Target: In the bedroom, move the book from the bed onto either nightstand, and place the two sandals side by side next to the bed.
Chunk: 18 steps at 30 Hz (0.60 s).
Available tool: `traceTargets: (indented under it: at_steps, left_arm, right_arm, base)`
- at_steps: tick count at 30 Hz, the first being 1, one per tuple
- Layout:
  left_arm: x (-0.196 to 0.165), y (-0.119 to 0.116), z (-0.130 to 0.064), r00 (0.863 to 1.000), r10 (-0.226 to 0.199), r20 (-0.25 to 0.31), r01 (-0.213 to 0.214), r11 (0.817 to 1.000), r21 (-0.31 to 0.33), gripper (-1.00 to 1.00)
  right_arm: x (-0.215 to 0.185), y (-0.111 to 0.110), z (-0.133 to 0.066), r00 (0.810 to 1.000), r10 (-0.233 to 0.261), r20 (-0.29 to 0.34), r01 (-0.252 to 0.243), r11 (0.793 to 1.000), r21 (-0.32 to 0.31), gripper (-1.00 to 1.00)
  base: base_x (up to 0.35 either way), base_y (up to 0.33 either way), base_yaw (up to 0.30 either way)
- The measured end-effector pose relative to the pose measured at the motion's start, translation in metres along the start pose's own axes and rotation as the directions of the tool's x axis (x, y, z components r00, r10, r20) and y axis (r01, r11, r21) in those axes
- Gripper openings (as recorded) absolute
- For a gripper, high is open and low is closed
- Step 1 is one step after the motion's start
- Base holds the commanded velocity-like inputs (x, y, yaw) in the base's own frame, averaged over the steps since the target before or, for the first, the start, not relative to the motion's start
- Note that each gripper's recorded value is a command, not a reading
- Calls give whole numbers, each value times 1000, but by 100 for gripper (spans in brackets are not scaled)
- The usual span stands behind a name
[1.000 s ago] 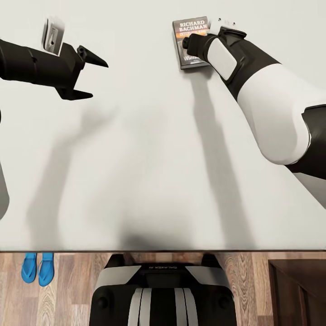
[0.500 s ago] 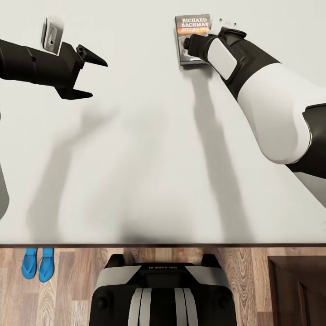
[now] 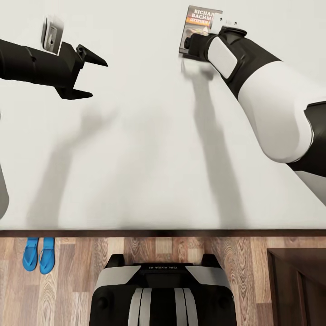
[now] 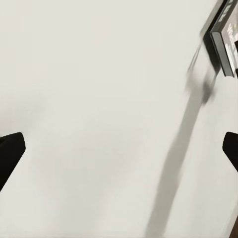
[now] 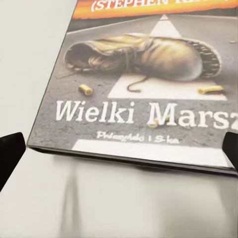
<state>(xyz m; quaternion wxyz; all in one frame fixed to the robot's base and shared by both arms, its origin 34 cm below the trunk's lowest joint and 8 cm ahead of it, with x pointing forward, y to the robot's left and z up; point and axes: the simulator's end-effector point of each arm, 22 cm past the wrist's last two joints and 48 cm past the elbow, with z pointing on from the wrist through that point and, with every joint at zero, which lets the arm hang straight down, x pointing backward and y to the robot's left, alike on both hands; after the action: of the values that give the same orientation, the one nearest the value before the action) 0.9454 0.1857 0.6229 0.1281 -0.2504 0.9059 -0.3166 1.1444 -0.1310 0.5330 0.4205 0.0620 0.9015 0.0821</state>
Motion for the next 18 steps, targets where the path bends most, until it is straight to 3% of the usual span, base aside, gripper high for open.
traceTargets:
  at_steps: [5, 18]
  left_arm:
    - [0, 0, 0, 1000, 1, 0, -1, 1000, -1, 100]
    - [1, 1, 1, 1000, 2, -1, -2, 1000, -3, 100]
  right_arm:
    - [-1, 0, 0, 1000, 4, -8, -4, 1000, 2, 100]
    - [-37, 8, -6, 999, 2, 41, -1, 1000, -13, 100]
  base:
    - [-13, 0, 0]
    - [-3, 0, 0]
